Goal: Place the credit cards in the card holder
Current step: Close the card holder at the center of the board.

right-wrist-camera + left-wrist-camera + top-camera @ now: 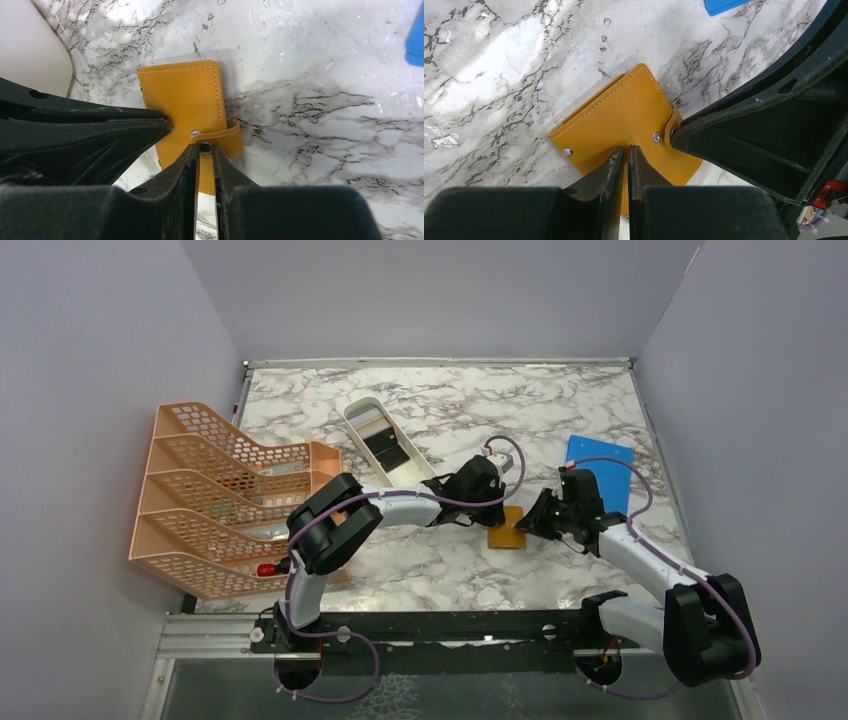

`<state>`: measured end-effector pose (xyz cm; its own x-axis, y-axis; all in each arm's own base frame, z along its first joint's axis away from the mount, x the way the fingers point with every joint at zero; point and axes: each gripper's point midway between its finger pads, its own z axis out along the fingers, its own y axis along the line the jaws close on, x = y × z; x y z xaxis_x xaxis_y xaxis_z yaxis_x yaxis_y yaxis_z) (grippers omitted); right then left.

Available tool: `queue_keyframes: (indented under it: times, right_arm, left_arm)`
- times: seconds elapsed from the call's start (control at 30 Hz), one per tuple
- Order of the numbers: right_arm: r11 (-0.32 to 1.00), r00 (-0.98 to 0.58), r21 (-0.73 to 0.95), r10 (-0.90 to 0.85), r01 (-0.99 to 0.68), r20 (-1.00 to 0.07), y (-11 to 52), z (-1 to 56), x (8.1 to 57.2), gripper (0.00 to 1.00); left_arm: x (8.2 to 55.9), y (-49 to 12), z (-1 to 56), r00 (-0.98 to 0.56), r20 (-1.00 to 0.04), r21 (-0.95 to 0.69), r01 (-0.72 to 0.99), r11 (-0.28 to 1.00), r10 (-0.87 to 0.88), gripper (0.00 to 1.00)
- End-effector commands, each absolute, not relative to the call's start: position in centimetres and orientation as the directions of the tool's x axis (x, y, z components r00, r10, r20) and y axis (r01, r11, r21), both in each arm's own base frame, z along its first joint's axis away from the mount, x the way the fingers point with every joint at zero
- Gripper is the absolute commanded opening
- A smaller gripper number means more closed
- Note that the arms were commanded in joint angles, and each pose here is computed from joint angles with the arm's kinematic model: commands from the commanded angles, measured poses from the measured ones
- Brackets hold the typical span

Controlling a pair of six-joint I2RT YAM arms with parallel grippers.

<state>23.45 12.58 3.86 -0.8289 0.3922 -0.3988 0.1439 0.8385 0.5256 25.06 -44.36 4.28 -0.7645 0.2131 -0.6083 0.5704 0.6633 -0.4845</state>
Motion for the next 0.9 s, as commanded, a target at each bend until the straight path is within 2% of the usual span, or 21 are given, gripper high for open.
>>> queue_keyframes:
  times: [0.0,0.87]
  right_arm:
    - [0.818,-0.828,0.560,0.400,0.130,-0.392,13.3,3.8,23.8,0.21]
    - [0.827,-0.846,0.543,0.388,0.144,-0.366,13.2,2.3,23.7,0.15]
  left_arm:
    - [24.3,-43.0,2.3,-0.778,-0.574,-0.449,0.560,0.696,0.255,0.12]
    - [24.2,-43.3,2.6,-0.776,-0.578,-0.460,0.566,0.684,0.253,0.12]
